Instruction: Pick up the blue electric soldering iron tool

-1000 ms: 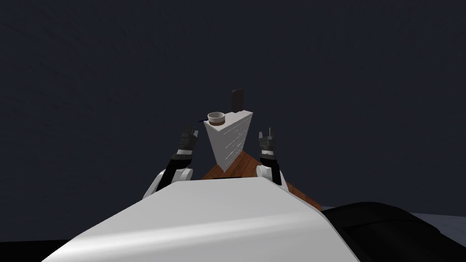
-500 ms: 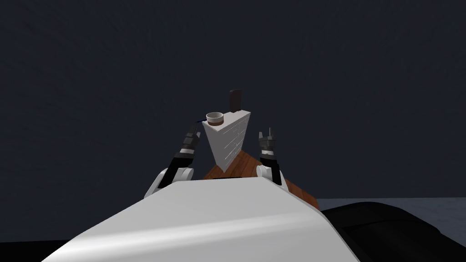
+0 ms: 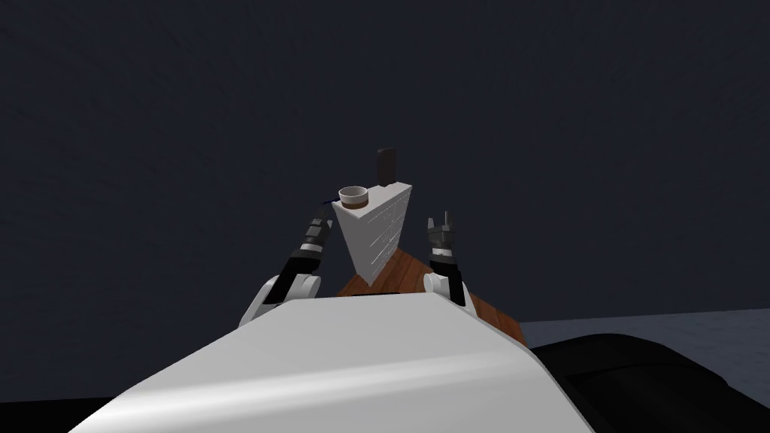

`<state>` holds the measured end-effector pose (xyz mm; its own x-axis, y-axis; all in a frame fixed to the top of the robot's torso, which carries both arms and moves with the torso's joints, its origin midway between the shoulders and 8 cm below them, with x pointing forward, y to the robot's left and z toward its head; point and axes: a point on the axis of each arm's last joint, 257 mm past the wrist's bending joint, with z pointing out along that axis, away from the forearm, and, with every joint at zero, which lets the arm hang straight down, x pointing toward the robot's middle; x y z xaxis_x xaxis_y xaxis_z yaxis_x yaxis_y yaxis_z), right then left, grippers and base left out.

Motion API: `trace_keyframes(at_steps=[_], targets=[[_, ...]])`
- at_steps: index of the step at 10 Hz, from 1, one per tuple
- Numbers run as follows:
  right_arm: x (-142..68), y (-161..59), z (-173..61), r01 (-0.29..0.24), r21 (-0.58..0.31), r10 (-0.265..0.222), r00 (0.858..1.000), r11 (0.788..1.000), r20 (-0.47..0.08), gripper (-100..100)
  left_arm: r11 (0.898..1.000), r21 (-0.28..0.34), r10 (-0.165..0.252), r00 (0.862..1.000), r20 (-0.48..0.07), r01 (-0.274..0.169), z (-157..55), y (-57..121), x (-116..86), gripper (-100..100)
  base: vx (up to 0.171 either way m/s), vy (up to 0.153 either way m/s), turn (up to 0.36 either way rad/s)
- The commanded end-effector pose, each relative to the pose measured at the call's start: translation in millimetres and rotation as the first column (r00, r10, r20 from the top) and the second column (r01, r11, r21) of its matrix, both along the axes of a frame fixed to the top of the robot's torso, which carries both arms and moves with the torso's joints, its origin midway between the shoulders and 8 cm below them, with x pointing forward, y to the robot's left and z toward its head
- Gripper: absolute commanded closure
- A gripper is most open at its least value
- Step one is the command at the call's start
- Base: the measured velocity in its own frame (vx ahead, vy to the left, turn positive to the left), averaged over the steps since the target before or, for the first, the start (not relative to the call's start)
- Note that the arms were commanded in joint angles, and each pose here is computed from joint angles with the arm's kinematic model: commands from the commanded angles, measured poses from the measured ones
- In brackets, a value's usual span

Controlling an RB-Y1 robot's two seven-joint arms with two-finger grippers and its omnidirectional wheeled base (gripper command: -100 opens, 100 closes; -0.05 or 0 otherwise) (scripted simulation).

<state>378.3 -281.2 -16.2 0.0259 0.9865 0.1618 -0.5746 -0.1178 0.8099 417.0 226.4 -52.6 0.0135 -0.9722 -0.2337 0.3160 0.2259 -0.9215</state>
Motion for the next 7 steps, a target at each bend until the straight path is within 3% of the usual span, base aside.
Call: trace_keyframes(at_steps=[1,7], targets=[[0.0,0.0,0.0,0.000,0.000,0.000,1.000,1.000,0.000,0,1.000,-0.003,0.007,1.000,-0.029,-0.007,-5.1,2.5,3.1,-100,0.027,0.028,-0.049],[0.0,0.0,0.0,0.000,0.000,0.000,1.000,1.000,0.000,0,0.999,-0.011,0.040,0.992,-0.119,-0.041,-14.1,14.2,14.2,-100,0.050,0.031,-0.034]])
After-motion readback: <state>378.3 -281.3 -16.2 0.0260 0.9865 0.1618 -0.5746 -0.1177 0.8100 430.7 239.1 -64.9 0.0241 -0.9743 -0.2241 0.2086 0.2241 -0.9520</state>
